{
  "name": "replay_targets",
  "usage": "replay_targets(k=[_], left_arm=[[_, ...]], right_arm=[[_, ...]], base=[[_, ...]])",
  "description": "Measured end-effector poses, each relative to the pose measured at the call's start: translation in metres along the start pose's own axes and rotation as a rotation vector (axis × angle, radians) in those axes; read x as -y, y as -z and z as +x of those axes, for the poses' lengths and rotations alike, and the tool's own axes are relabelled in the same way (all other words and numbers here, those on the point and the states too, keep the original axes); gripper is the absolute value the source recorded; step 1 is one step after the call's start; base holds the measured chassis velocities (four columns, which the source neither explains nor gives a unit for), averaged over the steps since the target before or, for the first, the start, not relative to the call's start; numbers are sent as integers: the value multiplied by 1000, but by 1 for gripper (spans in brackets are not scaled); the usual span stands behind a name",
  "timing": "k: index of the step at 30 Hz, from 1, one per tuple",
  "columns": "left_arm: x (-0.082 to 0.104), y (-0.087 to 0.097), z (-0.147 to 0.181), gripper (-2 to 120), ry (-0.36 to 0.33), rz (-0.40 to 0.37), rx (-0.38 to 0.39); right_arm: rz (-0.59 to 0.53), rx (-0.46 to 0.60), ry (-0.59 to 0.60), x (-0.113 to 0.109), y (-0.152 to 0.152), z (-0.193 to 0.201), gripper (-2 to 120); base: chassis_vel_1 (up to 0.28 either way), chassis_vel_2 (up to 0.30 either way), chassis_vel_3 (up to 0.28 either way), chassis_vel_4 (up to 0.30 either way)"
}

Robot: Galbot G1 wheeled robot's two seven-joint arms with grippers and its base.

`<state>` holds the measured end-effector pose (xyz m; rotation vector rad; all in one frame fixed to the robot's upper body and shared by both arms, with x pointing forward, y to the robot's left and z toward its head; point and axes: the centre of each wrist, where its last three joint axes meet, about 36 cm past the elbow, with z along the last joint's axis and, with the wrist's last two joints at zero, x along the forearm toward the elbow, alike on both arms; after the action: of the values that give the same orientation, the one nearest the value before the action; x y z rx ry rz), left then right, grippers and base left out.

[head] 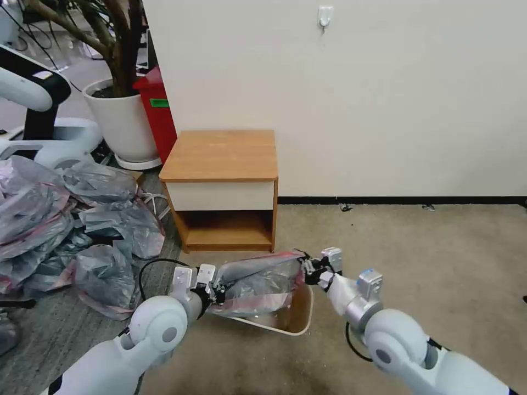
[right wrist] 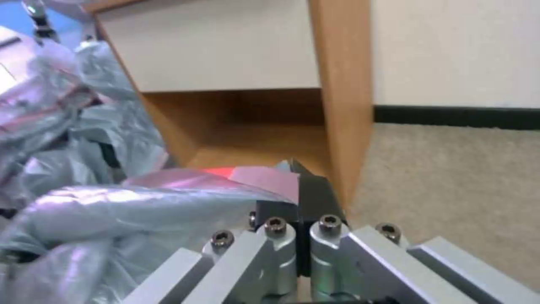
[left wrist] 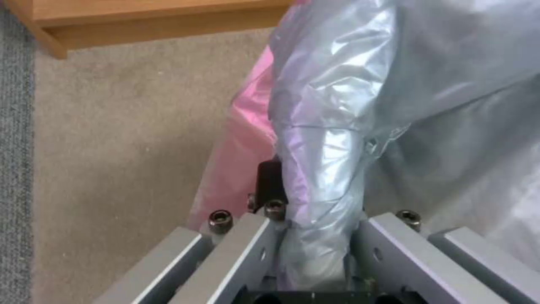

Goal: Pick up the garbage bag from the table and place it over the trash can.

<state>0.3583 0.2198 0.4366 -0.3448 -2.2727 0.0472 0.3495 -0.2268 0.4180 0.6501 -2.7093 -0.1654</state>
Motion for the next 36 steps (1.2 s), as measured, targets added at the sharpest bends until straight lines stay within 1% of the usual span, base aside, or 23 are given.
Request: replay_targets(k=[1,5,6,9,12,19,21,24,28,30,32,33,34,35,36], left_arm=[[0,0,0,1,0,0,0],[-2,1,2,1,-15,8,22],[-2,1,2,1,-15,8,22],[-5,0,5,1,-37,7,44],[-6,0,7,1,-45,11,56],[-5,-1,6,1,-44,24,75],[-6,1,7,1,-44,37,91],[-6,2,7,1,-49,51,104],[-5,2,7,1,-54,60,111],[-7,3,5,1,-49,67,117],[-7,3,4,1,-46,68,118],[-9,3,2,1,-39,71,121],[-9,3,1,1,-34,72,122],[-10,2,-3,1,-27,76,122],[-10,2,-3,1,-27,76,122]], right_arm=[[0,0,0,0,0,0,0],[26,-45,-40,19,2,3,0],[26,-45,-40,19,2,3,0],[53,-95,-72,33,3,6,0],[65,-123,-84,39,3,8,0],[69,-184,-74,36,0,10,0],[77,-208,-76,35,-4,10,0],[93,-218,-87,36,-11,9,0],[103,-217,-107,34,-13,8,0],[108,-192,-145,31,-10,6,8],[108,-181,-152,29,-9,5,10],[111,-155,-170,26,-3,6,17],[112,-141,-176,24,1,7,20],[117,-105,-179,18,12,10,26],[117,-105,-179,18,12,10,26]], base=[[0,0,0,0],[0,0,0,0],[0,0,0,0],[0,0,0,0],[0,0,0,0],[0,0,0,0],[0,0,0,0],[0,0,0,0],[0,0,0,0],[0,0,0,0],[0,0,0,0],[0,0,0,0],[0,0,0,0],[0,0,0,0],[0,0,0,0]])
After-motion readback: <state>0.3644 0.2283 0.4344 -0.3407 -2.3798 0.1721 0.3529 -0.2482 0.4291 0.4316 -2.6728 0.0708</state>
